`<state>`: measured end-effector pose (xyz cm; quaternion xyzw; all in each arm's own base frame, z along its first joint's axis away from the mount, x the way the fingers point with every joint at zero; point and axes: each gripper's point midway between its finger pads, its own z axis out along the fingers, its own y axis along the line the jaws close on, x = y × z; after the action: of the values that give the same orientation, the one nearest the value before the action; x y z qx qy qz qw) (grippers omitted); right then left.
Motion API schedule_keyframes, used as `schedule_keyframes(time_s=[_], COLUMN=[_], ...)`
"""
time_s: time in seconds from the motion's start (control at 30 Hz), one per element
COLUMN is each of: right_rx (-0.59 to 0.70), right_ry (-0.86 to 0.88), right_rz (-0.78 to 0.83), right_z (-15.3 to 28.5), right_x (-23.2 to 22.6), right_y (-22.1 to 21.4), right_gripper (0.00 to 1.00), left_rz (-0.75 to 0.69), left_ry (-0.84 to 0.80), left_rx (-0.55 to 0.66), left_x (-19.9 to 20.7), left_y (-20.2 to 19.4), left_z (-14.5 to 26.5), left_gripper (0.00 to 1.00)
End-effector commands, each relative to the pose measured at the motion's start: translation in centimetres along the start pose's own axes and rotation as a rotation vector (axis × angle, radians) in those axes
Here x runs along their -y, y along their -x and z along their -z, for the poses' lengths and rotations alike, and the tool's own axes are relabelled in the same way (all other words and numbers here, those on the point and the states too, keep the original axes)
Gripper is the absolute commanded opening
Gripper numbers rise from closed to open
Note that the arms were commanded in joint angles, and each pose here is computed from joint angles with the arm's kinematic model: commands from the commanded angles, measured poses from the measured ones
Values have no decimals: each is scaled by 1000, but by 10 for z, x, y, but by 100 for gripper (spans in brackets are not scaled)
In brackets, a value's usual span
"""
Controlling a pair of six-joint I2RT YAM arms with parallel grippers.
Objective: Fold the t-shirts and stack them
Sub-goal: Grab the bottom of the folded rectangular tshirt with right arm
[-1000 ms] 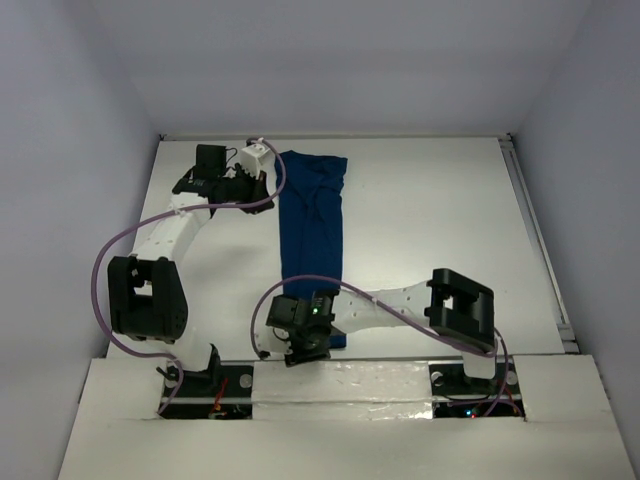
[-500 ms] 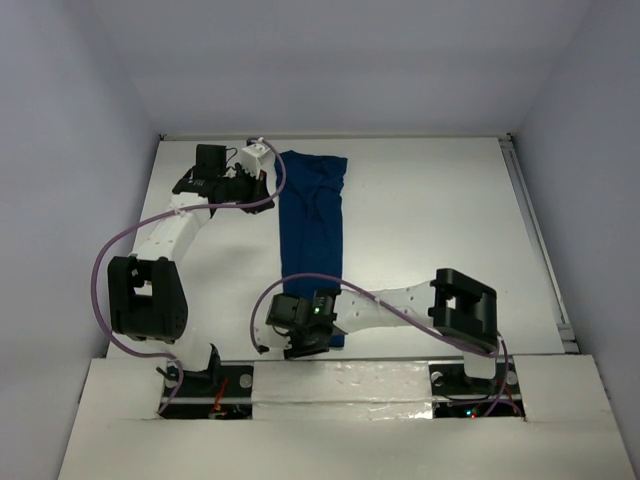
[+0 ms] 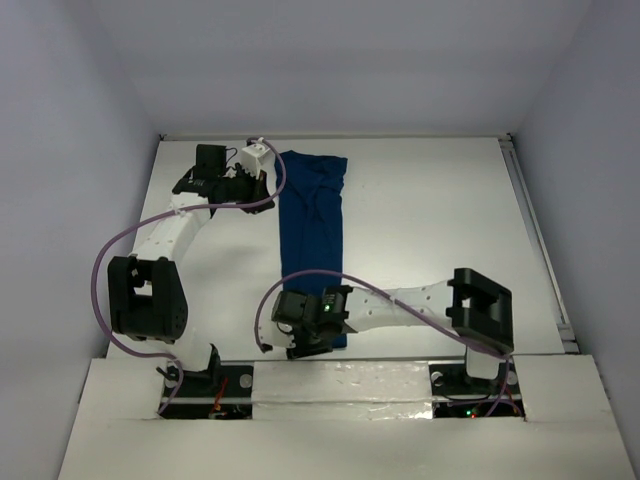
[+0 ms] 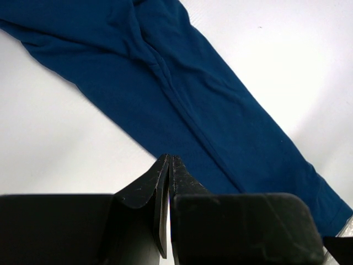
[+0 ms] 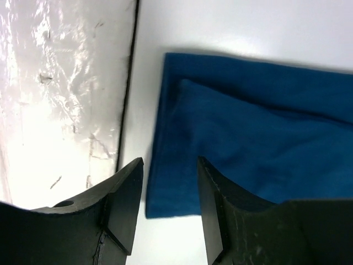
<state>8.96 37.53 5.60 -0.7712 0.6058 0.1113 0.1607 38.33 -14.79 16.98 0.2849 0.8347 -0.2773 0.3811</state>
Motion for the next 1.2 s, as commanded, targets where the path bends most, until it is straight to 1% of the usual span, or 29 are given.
schedule_keyframes(time_s=[0.0,0.13,0.43,0.5,0.57,0.6,0.67,0.73,0.77,0.87,0.9,0.93,0.97,1.03,1.17], right_rx=[0,-42,-88,-111,-127,-136,-143,-155,-157,-162,-166,-166,-165,-155,-107], right_ry=[84,95,143,155,143,149,143,147,146,160,163,163,165,157,95], right_rz=[-4,-7,-25,-31,-39,-40,-52,-61,-63,-66,-68,-68,-69,-61,-50], right_z=[-15,-30,-53,-61,-67,-68,-72,-74,-75,-74,-74,-74,-73,-69,-48], right_x=[-15,-16,-22,-23,-21,-22,-21,-22,-22,-24,-25,-25,-25,-24,-9], right_y=[-2,-10,-14,-18,-20,-21,-22,-23,-23,-24,-24,-24,-24,-22,-14], right_gripper=[50,50,51,49,42,40,31,29,22,14,9,2,0,0,0], left_rz=[-31,-34,-44,-46,-44,-46,-50,-52,-51,-56,-55,-56,-56,-57,-54], left_ry=[-14,-14,-23,-26,-22,-25,-27,-31,-35,-37,-35,-37,-38,-39,-31], left_rx=[40,43,51,54,59,60,63,65,65,67,68,69,69,71,75], left_x=[3,3,7,8,6,7,8,9,10,10,10,11,11,12,9], left_y=[11,13,13,13,14,14,14,15,15,15,16,16,16,17,18], left_z=[5,6,8,9,12,12,13,13,13,14,14,14,14,15,18], left_gripper=[0,0,0,0,0,0,0,0,0,0,0,0,0,0,0])
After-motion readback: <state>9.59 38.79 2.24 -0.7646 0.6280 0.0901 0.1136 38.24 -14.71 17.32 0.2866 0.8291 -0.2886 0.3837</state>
